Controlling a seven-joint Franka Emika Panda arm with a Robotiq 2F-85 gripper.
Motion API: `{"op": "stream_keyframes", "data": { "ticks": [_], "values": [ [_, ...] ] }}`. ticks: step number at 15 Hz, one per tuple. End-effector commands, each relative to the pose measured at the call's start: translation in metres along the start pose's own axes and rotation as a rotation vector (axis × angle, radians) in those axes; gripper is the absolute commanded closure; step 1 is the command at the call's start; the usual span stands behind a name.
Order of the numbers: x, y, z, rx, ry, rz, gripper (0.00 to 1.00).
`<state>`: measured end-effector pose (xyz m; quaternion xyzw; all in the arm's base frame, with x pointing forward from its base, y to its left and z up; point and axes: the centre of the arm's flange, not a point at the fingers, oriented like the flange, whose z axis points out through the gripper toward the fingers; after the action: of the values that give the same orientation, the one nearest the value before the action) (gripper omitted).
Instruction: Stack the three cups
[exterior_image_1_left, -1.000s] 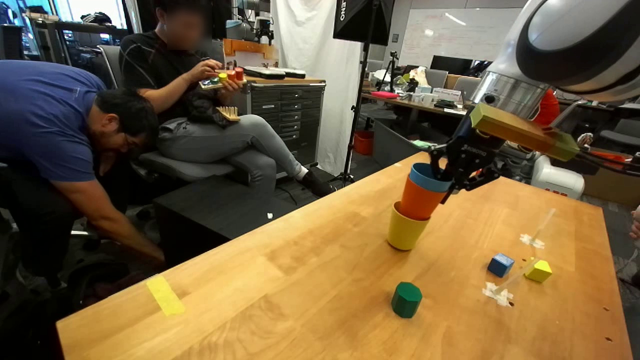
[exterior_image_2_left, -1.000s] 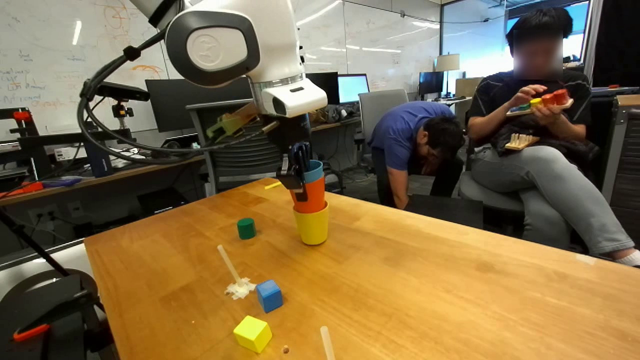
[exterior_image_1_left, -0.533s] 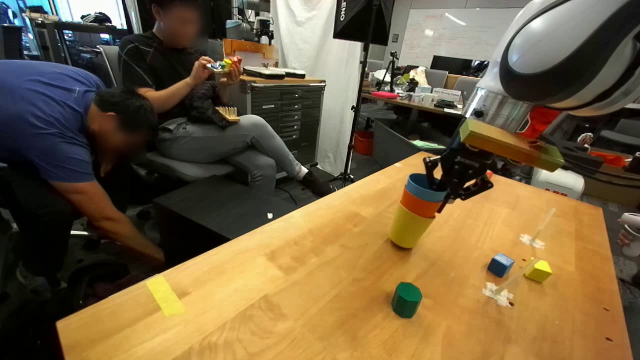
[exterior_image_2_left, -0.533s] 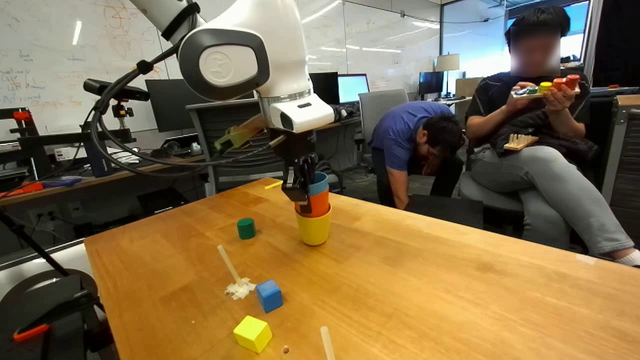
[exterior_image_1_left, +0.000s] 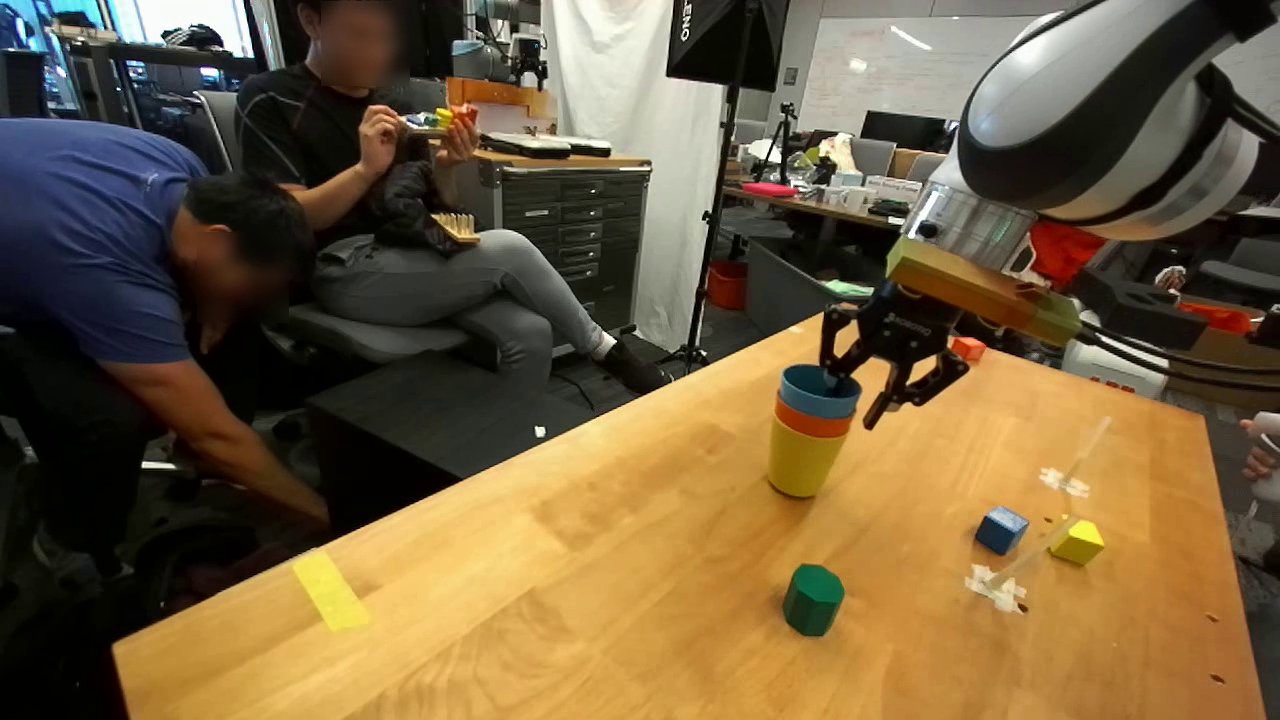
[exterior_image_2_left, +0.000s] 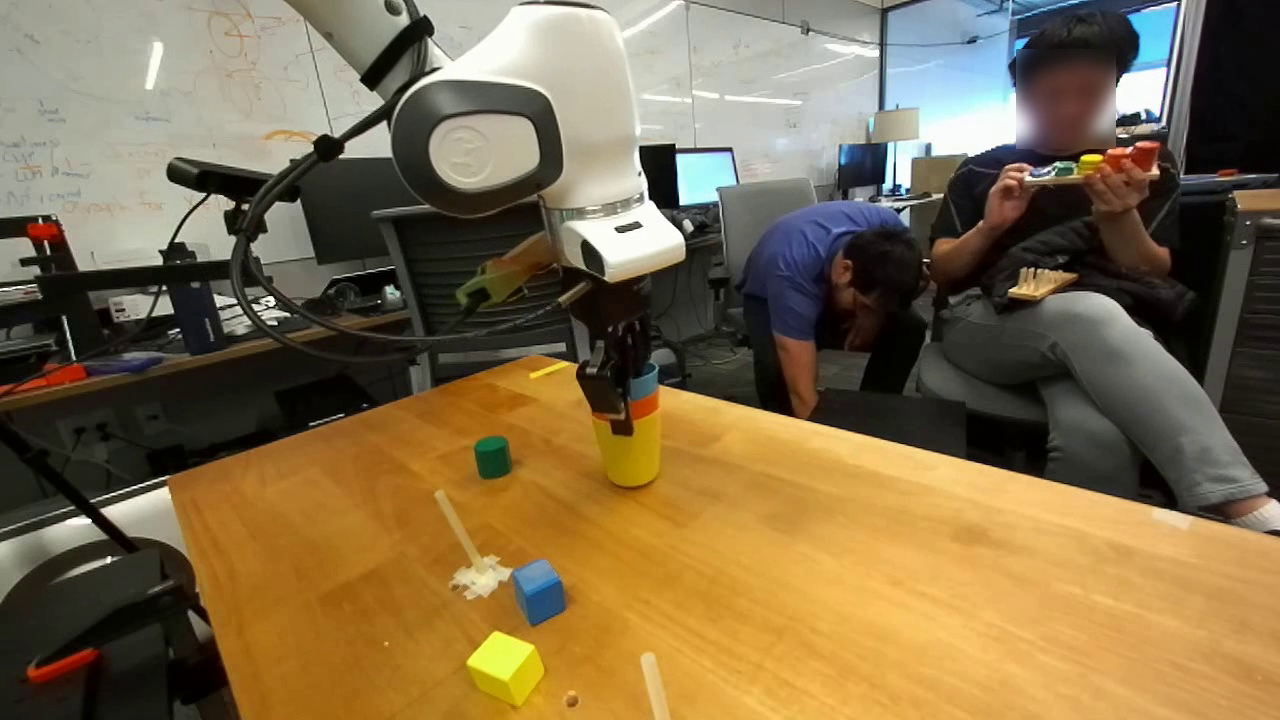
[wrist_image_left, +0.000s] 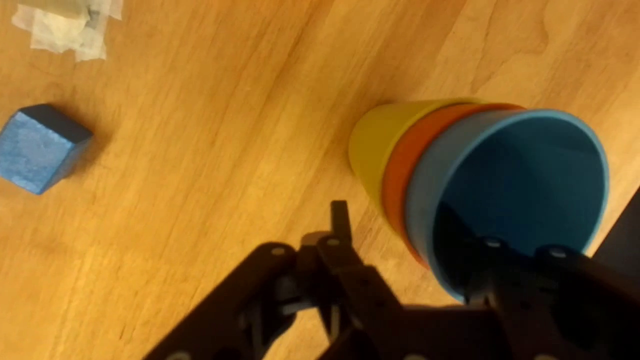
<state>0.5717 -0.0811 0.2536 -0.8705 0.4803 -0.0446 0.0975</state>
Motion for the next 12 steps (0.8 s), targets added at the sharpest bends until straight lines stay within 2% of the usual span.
{"op": "stream_keyframes", "data": {
  "ticks": [1, 4, 8, 12],
  "values": [
    [0.003, -0.008, -0.007, 0.03, -0.016, 0.015, 0.23],
    [0.001, -0.01, -0.013, 0.038, -0.019, 0.014, 0.01],
    [-0.001, -0.008, -0.031, 0.056, -0.031, -0.003, 0.0],
    [-0.005, 0.005, -0.078, 0.081, -0.04, -0.079, 0.01]
  ]
}}
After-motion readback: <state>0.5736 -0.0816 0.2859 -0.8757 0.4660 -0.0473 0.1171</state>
